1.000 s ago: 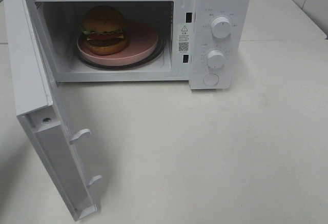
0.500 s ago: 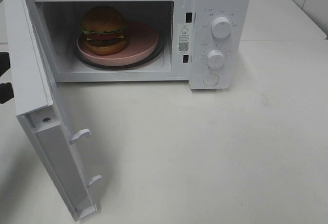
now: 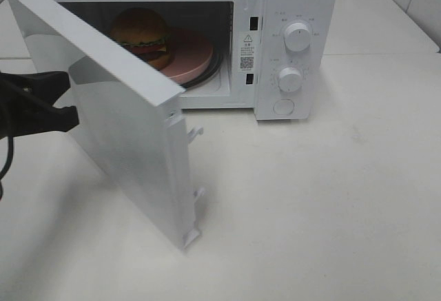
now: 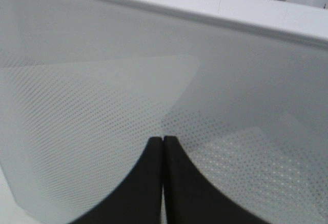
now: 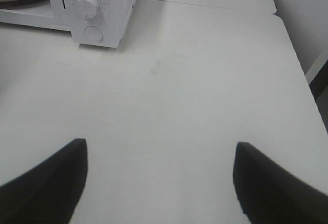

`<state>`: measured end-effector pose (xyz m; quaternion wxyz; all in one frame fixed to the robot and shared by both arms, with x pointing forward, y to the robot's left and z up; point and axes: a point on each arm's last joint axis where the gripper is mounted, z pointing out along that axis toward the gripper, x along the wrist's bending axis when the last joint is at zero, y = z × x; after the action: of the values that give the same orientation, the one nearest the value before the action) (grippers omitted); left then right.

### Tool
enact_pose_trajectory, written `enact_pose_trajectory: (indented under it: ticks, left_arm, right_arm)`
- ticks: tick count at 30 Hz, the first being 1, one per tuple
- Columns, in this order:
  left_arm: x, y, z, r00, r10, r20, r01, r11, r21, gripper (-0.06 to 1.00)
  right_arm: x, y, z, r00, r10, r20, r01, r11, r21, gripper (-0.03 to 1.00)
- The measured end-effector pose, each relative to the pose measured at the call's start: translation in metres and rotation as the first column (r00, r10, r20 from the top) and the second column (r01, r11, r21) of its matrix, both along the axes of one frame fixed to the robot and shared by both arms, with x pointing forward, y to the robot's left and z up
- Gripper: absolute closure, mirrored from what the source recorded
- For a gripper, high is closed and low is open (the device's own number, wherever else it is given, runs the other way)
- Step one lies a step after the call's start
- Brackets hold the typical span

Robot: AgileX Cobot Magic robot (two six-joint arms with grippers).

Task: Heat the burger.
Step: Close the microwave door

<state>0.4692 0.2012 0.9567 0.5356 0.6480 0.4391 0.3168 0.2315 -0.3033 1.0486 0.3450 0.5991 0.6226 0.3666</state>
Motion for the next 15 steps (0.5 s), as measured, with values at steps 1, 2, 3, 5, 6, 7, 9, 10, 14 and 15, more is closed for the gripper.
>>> enact_pose_trajectory:
  ticks: [1, 2, 3, 5, 6, 7, 9, 10, 14, 15]
  left_arm:
    - [0.003, -0.004, 0.0, 1.0, 0.001, 0.0, -0.001, 1.0, -0.005, 0.94]
    - [0.007, -0.013, 0.001, 1.0, 0.001, 0.002, -0.001, 1.0, -0.013, 0.94]
    - [0.007, -0.013, 0.001, 1.0, 0.001, 0.002, -0.001, 1.0, -0.013, 0.94]
    - [0.012, -0.023, 0.003, 1.0, -0.001, 0.011, 0.001, 1.0, -0.02, 0.94]
    - [0.015, -0.029, 0.003, 1.0, -0.003, 0.014, 0.003, 1.0, -0.023, 0.94]
    - [0.019, -0.038, 0.004, 1.0, -0.003, 0.018, 0.004, 1.0, -0.028, 0.94]
    - [0.022, -0.048, 0.005, 1.0, -0.006, 0.022, 0.006, 0.999, -0.035, 0.94]
    - [0.024, -0.052, 0.006, 1.0, -0.008, 0.027, 0.009, 0.999, -0.034, 0.94]
    - [0.029, -0.066, 0.009, 0.999, -0.02, 0.044, 0.022, 0.999, -0.04, 0.94]
    - [0.033, -0.076, 0.009, 0.998, -0.029, 0.051, 0.031, 0.999, -0.044, 0.94]
  right_arm:
    - [0.0, 0.0, 0.0, 1.0, 0.0, 0.0, 0.0, 1.0, 0.0, 0.21]
    - [0.0, 0.0, 0.0, 1.0, 0.0, 0.0, 0.0, 1.0, 0.0, 0.21]
    - [0.0, 0.0, 0.0, 1.0, 0.0, 0.0, 0.0, 1.0, 0.0, 0.21]
    - [0.0, 0.0, 0.0, 1.0, 0.0, 0.0, 0.0, 1.0, 0.0, 0.21]
    - [0.0, 0.0, 0.0, 1.0, 0.0, 0.0, 0.0, 1.0, 0.0, 0.21]
    - [0.0, 0.0, 0.0, 1.0, 0.0, 0.0, 0.0, 1.0, 0.0, 0.21]
    - [0.0, 0.0, 0.0, 1.0, 0.0, 0.0, 0.0, 1.0, 0.0, 0.21]
    - [0.0, 0.0, 0.0, 1.0, 0.0, 0.0, 0.0, 1.0, 0.0, 0.21]
    - [0.0, 0.0, 0.0, 1.0, 0.0, 0.0, 0.0, 1.0, 0.0, 0.21]
    - [0.0, 0.0, 0.0, 1.0, 0.0, 0.0, 0.0, 1.0, 0.0, 0.21]
